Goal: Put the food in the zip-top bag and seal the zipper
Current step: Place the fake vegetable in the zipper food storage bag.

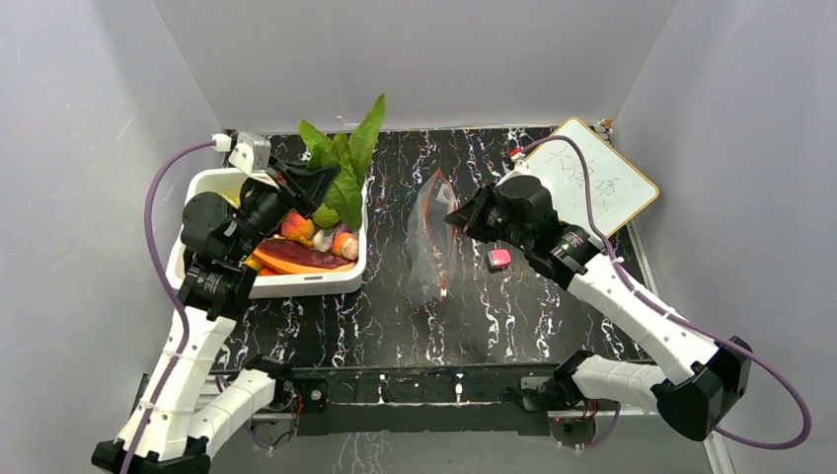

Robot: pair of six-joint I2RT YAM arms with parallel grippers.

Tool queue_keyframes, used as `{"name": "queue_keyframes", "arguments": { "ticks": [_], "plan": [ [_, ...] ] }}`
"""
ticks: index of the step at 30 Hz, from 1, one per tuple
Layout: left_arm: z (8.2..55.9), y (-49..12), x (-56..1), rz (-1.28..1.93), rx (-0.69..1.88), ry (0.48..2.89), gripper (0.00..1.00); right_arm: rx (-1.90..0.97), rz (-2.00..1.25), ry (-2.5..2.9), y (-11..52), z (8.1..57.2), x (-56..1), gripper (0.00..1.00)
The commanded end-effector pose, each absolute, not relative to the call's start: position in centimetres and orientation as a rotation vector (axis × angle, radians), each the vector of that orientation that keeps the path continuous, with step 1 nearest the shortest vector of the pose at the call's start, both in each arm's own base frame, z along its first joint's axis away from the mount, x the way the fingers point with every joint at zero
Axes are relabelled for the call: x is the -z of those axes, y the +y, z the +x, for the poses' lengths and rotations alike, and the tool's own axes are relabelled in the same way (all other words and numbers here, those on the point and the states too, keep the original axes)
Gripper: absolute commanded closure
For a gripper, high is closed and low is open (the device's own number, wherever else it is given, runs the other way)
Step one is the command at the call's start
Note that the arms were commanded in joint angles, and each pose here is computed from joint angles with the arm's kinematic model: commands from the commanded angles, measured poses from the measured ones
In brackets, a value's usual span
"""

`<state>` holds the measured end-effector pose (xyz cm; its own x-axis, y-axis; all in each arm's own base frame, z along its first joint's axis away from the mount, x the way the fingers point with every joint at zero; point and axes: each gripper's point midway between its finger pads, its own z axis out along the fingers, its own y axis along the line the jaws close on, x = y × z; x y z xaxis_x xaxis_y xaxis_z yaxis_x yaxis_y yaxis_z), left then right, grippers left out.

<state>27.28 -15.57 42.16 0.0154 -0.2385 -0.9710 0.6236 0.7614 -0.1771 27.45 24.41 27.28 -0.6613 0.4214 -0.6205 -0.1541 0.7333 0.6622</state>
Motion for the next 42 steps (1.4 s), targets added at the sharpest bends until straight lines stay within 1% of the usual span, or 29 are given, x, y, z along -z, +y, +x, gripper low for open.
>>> {"name": "queue_keyframes", "arguments": {
  "ticks": [1,7,13,18,20,25,35,39,42],
  "plan": [
    [24.0,-17.8,-46.3,0.362,0.893,1.226,0.89,-1.138,0.312,1.999,26.1,27.2,-30.9,1.00],
    [23.0,-18.6,-47.6,0.345,0.989,1.169,0.89,-1.134,0.404,2.061,26.5,27.7,-29.4,1.00],
    [22.9,-19.6,-47.8,0.302,1.126,1.136,0.89,-1.154,0.441,2.075,26.4,27.3,-29.9,1.00],
    [23.7,-21.0,-47.0,0.255,1.298,1.139,0.94,-1.173,0.477,2.089,25.7,25.9,-28.9,1.00],
    [24.1,-21.2,-46.4,0.233,1.346,1.132,0.94,-1.218,0.481,2.091,26.1,25.6,-28.5,1.00],
    [24.5,-21.5,-46.7,0.206,1.390,1.109,0.95,-1.379,0.449,2.075,28.4,25.2,-29.8,1.00],
    [23.3,-21.3,-49.2,0.218,1.466,0.987,0.93,-1.370,0.437,2.071,29.9,26.3,-30.5,1.00],
    [23.5,-22.0,-48.3,0.253,1.482,0.999,0.94,-1.379,0.434,2.057,30.2,26.6,-30.7,1.00],
    [24.3,-22.0,-46.6,0.249,1.424,1.038,0.94,-1.384,0.436,2.044,30.2,26.6,-31.0,1.00]
  ]
}}
